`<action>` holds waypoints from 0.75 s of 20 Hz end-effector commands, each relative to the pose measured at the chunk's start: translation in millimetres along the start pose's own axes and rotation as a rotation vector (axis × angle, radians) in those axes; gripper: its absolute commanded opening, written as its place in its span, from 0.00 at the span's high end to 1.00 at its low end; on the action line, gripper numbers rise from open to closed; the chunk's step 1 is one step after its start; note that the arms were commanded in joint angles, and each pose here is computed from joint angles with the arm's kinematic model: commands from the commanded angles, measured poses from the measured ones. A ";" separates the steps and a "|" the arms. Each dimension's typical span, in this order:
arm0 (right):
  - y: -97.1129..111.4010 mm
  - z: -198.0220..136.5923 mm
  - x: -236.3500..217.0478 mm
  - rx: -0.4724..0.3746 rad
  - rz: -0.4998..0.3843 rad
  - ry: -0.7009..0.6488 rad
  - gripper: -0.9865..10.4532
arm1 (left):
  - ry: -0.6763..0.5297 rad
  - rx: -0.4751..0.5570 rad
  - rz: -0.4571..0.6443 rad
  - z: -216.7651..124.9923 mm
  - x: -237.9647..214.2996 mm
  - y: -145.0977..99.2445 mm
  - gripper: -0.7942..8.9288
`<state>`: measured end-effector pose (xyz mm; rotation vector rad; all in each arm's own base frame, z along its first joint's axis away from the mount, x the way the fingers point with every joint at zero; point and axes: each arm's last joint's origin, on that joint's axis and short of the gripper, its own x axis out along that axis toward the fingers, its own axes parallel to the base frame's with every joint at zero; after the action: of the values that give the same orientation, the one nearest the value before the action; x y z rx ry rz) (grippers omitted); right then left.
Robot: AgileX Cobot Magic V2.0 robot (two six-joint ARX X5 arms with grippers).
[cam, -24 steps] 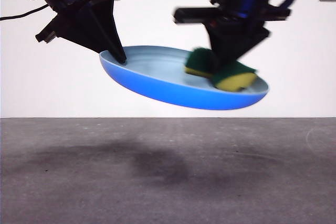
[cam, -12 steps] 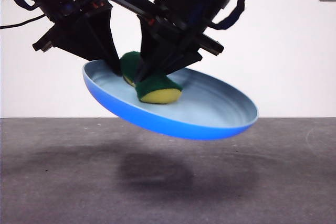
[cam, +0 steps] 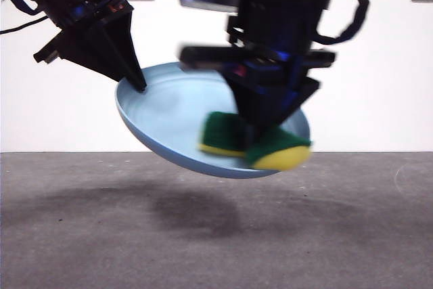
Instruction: Pick up the plate,pick up the cloth,clean the plate with the cloth
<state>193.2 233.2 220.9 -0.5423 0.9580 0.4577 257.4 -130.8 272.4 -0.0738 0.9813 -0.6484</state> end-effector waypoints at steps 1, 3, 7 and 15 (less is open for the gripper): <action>-8.7 -3.4 12.0 0.013 -0.123 0.020 0.93 | 0.022 0.023 -0.043 -1.1 -7.2 -3.7 0.93; -13.0 0.5 13.2 0.038 -0.142 -0.013 0.93 | 0.052 0.024 -0.065 -4.1 -7.2 -4.4 0.93; -19.2 12.4 15.0 0.092 -0.114 -0.118 0.93 | 0.076 0.029 -0.124 -6.1 -6.6 -8.3 0.93; -5.4 37.8 6.8 0.099 0.354 -0.361 0.93 | 0.057 0.055 -0.181 -4.2 -4.8 -16.0 0.93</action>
<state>225.4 249.2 242.3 -0.1916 0.7008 0.7495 248.7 -131.9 269.3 -0.0872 1.0767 -0.7106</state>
